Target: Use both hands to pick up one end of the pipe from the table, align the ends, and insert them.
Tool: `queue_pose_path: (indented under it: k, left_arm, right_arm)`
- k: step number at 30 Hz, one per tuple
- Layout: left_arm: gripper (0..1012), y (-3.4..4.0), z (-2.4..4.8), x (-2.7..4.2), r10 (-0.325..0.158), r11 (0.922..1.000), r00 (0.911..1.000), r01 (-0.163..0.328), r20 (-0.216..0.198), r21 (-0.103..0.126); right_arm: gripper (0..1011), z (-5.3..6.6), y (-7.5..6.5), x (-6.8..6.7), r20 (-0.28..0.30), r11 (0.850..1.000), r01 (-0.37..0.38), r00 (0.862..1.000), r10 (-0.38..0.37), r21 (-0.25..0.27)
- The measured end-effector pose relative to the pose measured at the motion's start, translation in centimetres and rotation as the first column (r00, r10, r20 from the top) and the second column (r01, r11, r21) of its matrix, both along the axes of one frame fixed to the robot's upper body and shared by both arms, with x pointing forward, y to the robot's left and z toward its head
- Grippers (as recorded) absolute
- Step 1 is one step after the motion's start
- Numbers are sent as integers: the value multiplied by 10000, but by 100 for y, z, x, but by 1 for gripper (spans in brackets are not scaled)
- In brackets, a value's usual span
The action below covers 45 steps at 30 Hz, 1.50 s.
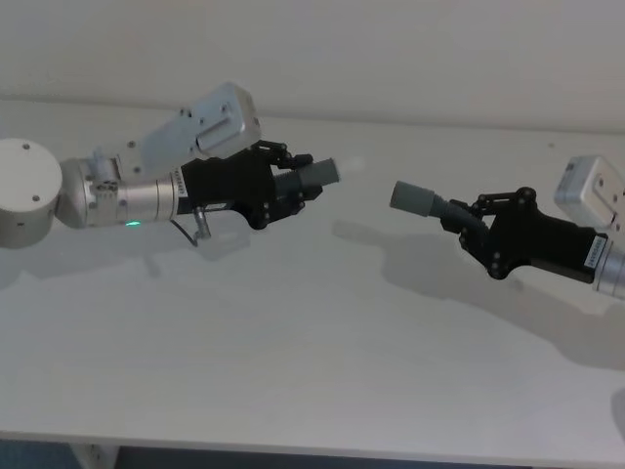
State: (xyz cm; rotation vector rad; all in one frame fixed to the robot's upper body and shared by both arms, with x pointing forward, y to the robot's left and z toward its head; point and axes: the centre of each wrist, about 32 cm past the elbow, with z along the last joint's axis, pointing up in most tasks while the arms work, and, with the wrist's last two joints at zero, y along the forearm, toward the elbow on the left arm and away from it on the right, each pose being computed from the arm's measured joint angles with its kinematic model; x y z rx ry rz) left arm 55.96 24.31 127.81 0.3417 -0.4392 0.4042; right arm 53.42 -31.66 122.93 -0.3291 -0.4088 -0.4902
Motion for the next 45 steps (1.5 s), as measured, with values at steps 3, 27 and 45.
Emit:
queue_pose_path:
  k: [3,27,45]
  left_arm:
    - [377,-2,5,3,-47,10000,10000,47,13,4]
    - [377,-51,10,35,-141,9996,9999,142,-41,234]
    - [377,-53,10,41,-286,9993,9994,290,-177,233]
  right_arm:
    - [166,0,-2,-2,-9,10000,-46,10000,46,5]
    - [166,35,20,-8,-66,9999,-122,9999,123,119]
    - [166,46,45,24,-275,9998,-170,9995,172,81]
